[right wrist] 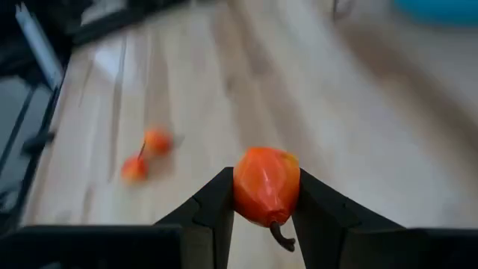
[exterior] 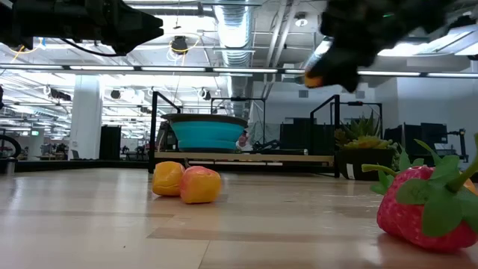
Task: Pick & Place Fruit
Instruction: Put the pear into the basket
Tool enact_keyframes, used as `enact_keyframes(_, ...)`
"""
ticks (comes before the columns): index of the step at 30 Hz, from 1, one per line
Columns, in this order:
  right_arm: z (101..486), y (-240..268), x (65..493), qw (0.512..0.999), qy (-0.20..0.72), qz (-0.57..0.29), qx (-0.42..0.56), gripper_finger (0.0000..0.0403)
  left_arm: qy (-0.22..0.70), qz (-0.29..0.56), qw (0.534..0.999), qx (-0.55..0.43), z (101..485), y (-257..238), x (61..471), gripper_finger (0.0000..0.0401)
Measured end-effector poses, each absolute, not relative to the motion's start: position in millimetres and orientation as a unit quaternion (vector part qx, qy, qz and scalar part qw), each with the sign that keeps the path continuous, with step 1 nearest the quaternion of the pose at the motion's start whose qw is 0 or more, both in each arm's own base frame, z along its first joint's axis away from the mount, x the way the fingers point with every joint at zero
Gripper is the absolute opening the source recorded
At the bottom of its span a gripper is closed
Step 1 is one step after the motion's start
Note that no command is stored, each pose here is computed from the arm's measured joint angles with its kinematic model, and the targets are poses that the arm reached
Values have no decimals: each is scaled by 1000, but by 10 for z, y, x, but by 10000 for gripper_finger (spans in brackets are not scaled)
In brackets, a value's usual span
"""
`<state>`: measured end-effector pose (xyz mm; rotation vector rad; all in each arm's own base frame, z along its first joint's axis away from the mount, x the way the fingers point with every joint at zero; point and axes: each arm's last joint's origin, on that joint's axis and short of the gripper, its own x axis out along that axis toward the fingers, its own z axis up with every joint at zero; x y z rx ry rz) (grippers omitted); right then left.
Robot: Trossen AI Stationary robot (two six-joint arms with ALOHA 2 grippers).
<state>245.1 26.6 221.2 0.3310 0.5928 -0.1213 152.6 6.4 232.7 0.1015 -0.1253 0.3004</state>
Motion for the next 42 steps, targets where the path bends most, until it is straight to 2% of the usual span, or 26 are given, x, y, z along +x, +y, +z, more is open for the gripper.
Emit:
enact_keyframes(5, 2372, 22, 2758, 957, 259, -80, 101, 108, -64, 149, 986, 43, 2328, 64, 1525, 173)
enact_keyframes(13, 2591, -314, 3550, 962, 252, -105, 0, 108, -66, 148, 987, 24, 2326, 64, 1525, 173)
enact_keyframes(20, 2729, -882, 4079, 959, 236, -158, -18, 108, -66, 148, 987, 24, 2327, 64, 1525, 173)
enact_keyframes(29, 2613, -1541, 4395, 933, 292, -211, 4, 108, -67, 148, 986, 24, 2329, 64, 1525, 172)
enact_keyframes(31, 2537, -1609, 4409, 924, 316, -214, 9, 108, -68, 148, 986, 24, 2330, 64, 1525, 173)
enact_keyframes(37, 2524, -1744, 4422, 923, 311, -226, 11, 112, -70, 149, 986, 24, 2334, 65, 1524, 172)
enact_keyframes(42, 2552, -1805, 4387, 923, 307, -233, 13, 138, -70, 149, 986, 26, 2335, 65, 1524, 172)
